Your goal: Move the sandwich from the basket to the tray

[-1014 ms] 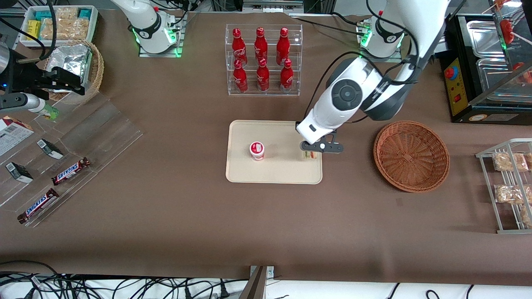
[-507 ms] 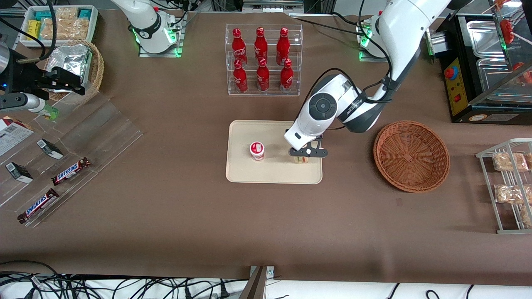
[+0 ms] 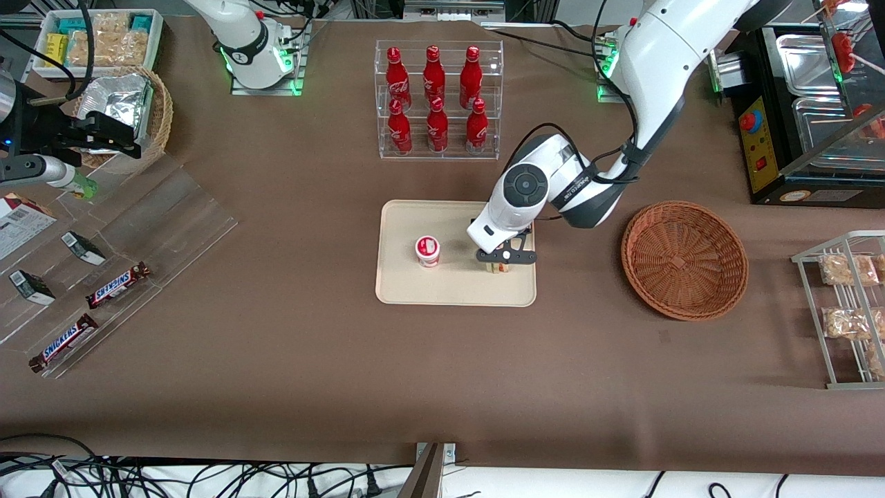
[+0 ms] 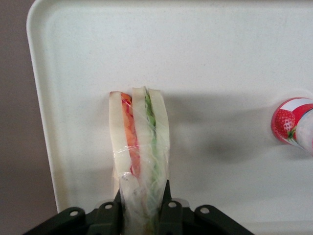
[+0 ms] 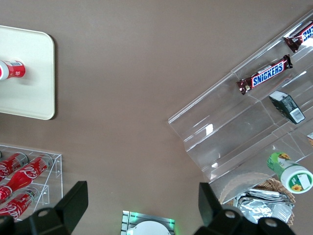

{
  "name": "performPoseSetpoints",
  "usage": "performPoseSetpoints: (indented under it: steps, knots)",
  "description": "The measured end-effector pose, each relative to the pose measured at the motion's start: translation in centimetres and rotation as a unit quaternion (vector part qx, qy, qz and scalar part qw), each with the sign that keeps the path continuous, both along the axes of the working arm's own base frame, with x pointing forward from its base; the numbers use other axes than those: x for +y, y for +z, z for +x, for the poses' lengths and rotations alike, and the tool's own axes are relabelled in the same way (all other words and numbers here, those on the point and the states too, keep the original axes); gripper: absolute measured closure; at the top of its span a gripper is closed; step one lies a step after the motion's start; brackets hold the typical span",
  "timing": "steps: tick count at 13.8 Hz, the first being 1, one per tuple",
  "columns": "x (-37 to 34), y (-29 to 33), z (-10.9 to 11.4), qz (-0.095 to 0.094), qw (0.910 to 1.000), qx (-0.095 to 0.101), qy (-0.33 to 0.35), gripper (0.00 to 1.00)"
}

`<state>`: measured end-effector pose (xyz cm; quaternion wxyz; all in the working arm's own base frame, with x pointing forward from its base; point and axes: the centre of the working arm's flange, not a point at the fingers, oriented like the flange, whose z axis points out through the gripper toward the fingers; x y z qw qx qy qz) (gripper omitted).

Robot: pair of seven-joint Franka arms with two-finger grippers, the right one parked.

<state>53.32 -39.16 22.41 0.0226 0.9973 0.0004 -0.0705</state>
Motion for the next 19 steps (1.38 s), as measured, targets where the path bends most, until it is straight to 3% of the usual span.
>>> performPoseSetpoints:
  steps: [4,7,10,13,16,19]
  knots:
    - [-0.2,-0.1,0.0,0.009,0.9999,-0.011,-0.008,0.28]
    - [0.0,2.1,1.6,0.003,0.9994,-0.03,0.018,0.0]
    - [1.7,8.4,3.8,0.007,0.9942,-0.071,0.08,0.0]
    - [5.9,16.9,5.1,0.029,0.9824,-0.111,0.147,0.0]
    - [8.8,22.8,4.6,0.052,0.9709,-0.134,0.192,0.0]
    - [9.3,25.9,3.5,0.063,0.9639,-0.146,0.213,0.0]
